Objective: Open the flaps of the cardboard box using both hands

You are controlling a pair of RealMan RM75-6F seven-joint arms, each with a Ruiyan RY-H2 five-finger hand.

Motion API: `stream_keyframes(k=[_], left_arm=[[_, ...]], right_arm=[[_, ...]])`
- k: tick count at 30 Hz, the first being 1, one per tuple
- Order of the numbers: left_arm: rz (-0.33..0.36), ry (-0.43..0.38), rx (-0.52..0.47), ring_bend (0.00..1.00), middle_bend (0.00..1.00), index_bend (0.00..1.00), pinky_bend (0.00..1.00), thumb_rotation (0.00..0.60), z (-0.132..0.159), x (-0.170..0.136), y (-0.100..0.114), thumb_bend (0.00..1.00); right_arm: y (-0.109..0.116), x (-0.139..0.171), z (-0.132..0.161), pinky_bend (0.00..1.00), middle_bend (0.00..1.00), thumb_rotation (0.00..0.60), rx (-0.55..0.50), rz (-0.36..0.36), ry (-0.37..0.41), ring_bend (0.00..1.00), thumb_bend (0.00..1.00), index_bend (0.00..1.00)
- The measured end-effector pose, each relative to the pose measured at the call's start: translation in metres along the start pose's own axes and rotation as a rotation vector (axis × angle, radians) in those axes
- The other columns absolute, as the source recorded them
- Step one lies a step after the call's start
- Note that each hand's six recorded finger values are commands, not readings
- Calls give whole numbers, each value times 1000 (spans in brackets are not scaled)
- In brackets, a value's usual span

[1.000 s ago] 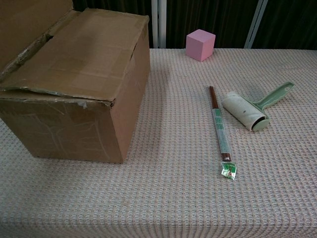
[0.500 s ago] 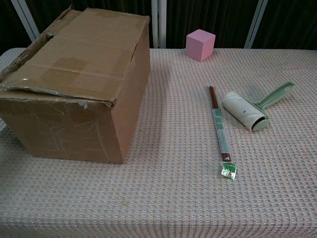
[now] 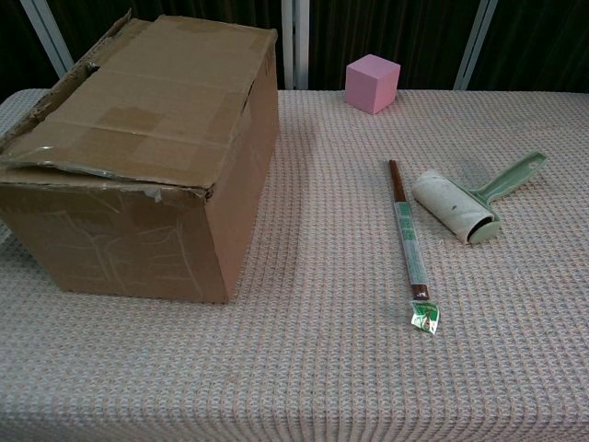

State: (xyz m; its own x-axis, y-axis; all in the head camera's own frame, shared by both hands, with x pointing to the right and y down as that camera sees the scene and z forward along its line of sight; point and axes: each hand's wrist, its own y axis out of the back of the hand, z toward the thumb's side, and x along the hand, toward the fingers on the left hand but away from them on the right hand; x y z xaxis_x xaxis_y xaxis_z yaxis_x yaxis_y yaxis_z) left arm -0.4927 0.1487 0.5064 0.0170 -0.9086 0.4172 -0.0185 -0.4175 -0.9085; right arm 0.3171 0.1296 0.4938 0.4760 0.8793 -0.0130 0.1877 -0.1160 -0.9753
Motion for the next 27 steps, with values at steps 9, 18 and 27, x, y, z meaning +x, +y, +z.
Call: stream_keyframes(k=[9, 18, 27], left_arm=[[12, 21, -31, 130, 152, 100, 215, 286, -8, -30, -20, 103], [9, 75, -36, 130, 155, 100, 211, 306, -21, -40, -23, 103], [10, 98, -49, 130, 155, 100, 211, 307, -27, -39, -21, 103]], right_arm=[[-26, -115, 88, 0, 0, 600, 126, 153, 192, 0, 663, 0], [-66, -199, 200, 0, 23, 600, 169, 255, 324, 0, 806, 0], [-126, -235, 304, 0, 49, 600, 240, 391, 424, 0, 858, 30]])
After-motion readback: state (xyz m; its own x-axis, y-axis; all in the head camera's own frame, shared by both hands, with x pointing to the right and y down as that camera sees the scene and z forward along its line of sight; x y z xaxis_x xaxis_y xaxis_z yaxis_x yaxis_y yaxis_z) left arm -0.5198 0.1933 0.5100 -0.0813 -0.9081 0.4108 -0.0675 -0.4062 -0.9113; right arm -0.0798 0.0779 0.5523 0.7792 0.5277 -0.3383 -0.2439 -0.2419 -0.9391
